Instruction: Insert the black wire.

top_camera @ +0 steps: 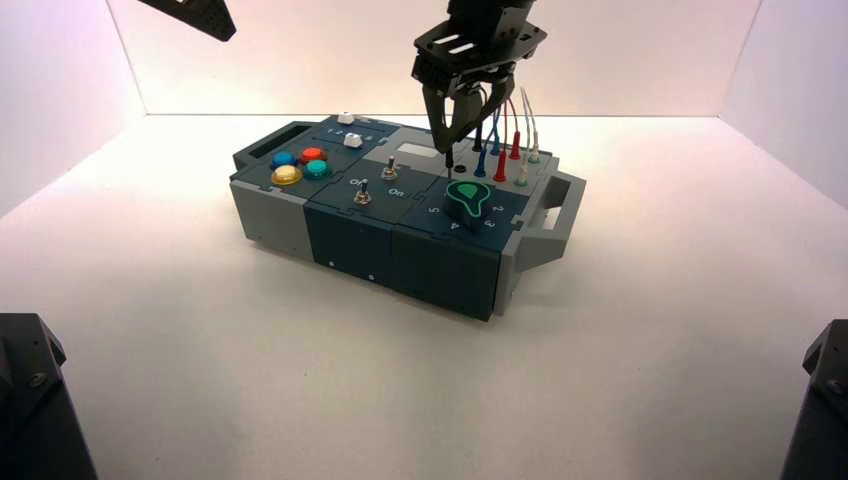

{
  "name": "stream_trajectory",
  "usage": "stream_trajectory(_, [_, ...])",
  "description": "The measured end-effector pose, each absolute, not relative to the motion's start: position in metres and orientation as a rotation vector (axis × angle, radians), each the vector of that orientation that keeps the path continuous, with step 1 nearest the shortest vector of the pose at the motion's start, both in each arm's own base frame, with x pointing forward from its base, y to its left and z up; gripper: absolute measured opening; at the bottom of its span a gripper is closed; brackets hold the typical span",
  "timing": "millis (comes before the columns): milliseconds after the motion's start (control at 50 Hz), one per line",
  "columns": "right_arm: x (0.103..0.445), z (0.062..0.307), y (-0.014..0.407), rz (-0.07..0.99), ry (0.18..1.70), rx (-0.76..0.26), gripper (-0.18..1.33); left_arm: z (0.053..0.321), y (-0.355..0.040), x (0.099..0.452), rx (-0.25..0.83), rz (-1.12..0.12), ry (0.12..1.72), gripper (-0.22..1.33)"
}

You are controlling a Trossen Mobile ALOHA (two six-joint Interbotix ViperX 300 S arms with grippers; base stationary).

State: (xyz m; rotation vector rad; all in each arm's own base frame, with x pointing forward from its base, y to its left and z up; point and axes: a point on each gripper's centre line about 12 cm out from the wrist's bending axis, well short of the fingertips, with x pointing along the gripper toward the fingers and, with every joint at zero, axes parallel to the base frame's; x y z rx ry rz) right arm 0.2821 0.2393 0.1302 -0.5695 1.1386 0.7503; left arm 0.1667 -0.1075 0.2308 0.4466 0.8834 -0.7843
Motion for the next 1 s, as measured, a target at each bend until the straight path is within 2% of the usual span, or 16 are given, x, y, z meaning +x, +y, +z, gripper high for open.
stream_trajectory(80, [0.2821,0.1289,0.24,0.751,1.141,-0.571,0.72,0.2308,-0.1078,0.1666,0.447,-0.786,0.883,-0.16])
stream_trajectory(120, [0.2828,0.1286,0.2406,0.751,1.141,-0.571,0.64,0.2309,-0.1076,0.1669,0.446,-0.784,0.882,-0.16])
stream_trajectory(160, [0.2828,0.1292,0.2405,0.752,1.139,-0.573,0.63,0.2308,-0.1077,0.1666,0.449,-0.785,0.883,-0.16])
stream_trajectory(180, [0.2832,0.1278,0.2403,0.75,1.146,-0.572,0.56,0.2308,-0.1078,0.1666,0.447,-0.786,0.883,-0.16])
stream_trajectory(360, [0.2828,0.1265,0.2399,0.75,1.153,-0.576,0.35,0.2308,-0.1075,0.1667,0.447,-0.784,0.883,-0.16])
stream_trajectory(460, [0.2818,0.1262,0.2394,0.751,1.16,-0.584,0.09,0.2308,-0.1075,0.1667,0.447,-0.784,0.883,-0.16])
stream_trajectory(600, [0.2821,0.1264,0.2387,0.748,1.165,-0.585,-0.03,0.2308,-0.1074,0.1668,0.448,-0.784,0.883,-0.16])
stream_trajectory(1000, [0.2828,0.1269,0.2376,0.738,1.169,-0.574,-0.04,0.2311,-0.1075,0.1666,0.447,-0.784,0.882,-0.16])
